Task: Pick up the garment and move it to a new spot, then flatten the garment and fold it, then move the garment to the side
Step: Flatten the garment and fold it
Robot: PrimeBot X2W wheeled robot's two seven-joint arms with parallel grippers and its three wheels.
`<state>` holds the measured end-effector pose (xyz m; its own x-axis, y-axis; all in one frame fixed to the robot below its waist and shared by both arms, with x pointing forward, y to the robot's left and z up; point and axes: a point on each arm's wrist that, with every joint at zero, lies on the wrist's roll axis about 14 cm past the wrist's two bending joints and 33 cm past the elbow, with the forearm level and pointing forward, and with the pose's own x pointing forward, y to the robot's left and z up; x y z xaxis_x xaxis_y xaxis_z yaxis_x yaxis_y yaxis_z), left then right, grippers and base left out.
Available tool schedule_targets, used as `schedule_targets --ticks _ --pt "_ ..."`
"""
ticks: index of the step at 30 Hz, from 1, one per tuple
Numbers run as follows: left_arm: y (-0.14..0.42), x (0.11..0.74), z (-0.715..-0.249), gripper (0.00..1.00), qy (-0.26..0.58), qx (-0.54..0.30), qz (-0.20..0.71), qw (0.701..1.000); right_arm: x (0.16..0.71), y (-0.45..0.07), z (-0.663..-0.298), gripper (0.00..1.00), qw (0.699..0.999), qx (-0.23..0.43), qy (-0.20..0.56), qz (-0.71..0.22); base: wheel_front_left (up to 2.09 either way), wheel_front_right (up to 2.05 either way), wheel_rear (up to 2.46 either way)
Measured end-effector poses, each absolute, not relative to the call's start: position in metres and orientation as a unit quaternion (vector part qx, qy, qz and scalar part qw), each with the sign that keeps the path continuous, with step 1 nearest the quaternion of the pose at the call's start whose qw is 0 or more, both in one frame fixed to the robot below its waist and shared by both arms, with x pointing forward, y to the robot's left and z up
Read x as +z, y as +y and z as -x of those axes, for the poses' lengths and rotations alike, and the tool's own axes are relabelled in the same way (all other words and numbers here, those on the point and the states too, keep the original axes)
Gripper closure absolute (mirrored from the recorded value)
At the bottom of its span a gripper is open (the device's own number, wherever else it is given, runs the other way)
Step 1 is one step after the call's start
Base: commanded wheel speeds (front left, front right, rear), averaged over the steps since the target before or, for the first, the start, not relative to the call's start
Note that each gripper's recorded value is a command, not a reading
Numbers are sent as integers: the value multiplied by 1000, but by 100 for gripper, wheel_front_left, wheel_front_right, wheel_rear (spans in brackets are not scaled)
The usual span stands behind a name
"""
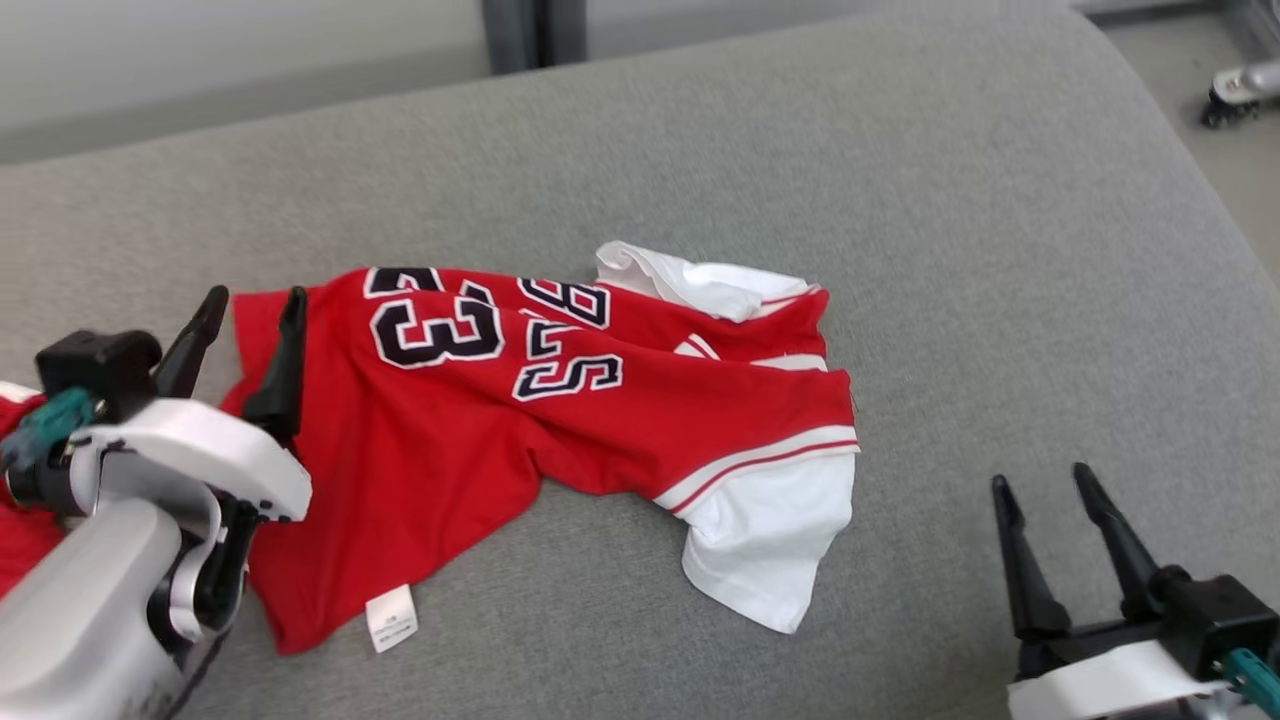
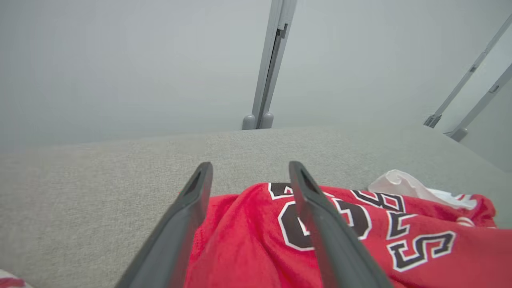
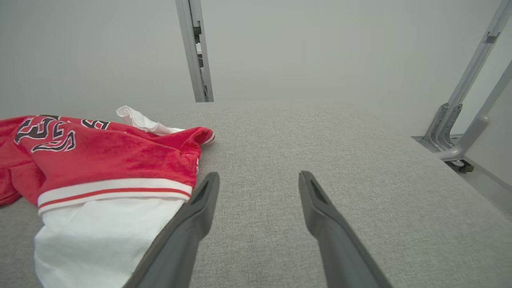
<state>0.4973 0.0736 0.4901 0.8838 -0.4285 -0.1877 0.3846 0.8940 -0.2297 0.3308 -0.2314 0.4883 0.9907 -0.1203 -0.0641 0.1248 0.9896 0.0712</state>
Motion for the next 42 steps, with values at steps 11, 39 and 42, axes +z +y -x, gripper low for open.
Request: schedule_targets --ticks 11,39,42 --pt "158 516 -373 0 15 -33 129 991 543 -236 -324 0 997 -55 -57 6 0 0 0" --pt "212 505 -312 0 -9 23 81 996 518 -187 -321 0 999 20 -23 -21 0 0 0" --pt "213 506 -310 0 -10 25 83 996 519 -181 -324 0 999 30 -25 -21 0 0 0"
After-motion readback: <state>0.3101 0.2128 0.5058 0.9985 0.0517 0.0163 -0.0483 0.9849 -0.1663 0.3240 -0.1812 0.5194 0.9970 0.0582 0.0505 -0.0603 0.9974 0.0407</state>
